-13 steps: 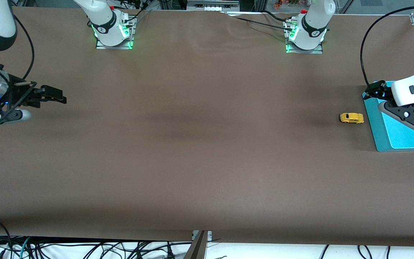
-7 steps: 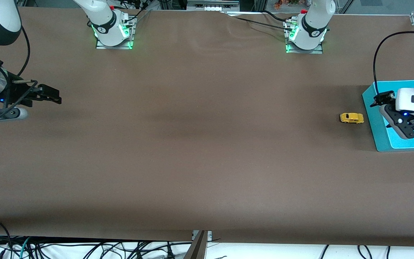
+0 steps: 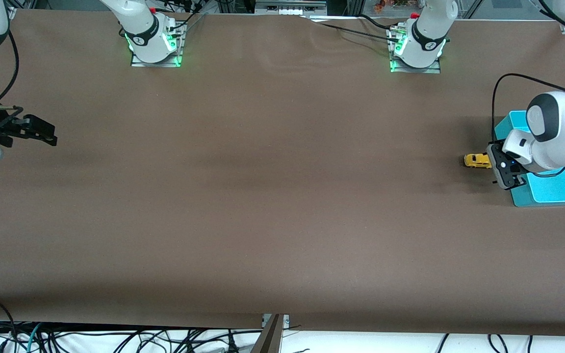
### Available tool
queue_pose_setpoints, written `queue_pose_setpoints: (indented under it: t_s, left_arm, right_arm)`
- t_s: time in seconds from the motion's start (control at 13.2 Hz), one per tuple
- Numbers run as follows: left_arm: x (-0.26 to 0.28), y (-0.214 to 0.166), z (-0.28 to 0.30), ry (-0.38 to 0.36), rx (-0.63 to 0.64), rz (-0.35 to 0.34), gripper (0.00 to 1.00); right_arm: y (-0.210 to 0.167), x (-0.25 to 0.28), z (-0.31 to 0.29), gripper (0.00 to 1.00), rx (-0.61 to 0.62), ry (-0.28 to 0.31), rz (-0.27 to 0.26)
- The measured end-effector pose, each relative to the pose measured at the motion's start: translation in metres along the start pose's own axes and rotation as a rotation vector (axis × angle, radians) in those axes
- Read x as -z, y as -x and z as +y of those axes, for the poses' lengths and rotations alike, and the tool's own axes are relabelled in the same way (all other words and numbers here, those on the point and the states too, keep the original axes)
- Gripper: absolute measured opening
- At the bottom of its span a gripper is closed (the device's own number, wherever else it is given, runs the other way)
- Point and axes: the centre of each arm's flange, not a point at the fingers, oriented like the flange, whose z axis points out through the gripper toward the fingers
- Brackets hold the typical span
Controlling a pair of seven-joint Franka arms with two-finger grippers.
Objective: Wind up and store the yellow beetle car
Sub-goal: 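Close the left gripper on the yellow car and lift it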
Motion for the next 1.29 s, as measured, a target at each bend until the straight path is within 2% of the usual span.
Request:
queue_pose_setpoints:
  t_s: [0.15, 0.38, 0.91, 1.06, 1.14, 1.29]
  left_arm:
    - [-0.032, 0.015, 0.003, 0.003, -0.025, 0.009, 1.0]
    - [-0.064, 0.022, 0.022, 0.008, -0.056, 0.015, 1.0]
    - [-0.075, 0.038, 0.044, 0.034, -0.078, 0.026, 1.0]
    - [-0.075, 0.037, 0.043, 0.027, -0.097, 0.026, 0.97]
    - [-0.075, 0.036, 0.043, 0.026, -0.101, 0.026, 0.9]
    - [-0.074, 0.035, 0.043, 0.023, -0.109, 0.026, 0.67]
  right_arm:
    - [0.002, 0.003, 0.001, 1.0, -0.001, 0.007, -0.001]
    - [0.008, -0.001, 0.004, 1.0, -0.011, 0.005, -0.032]
    - [0.014, -0.003, 0.012, 1.0, -0.001, 0.003, -0.056]
    - [0.015, -0.005, 0.015, 1.0, 0.004, 0.002, -0.061]
    - [0.015, -0.007, 0.017, 1.0, 0.006, 0.002, -0.064]
    - [0.014, -0.008, 0.018, 1.0, 0.007, 0.001, -0.067]
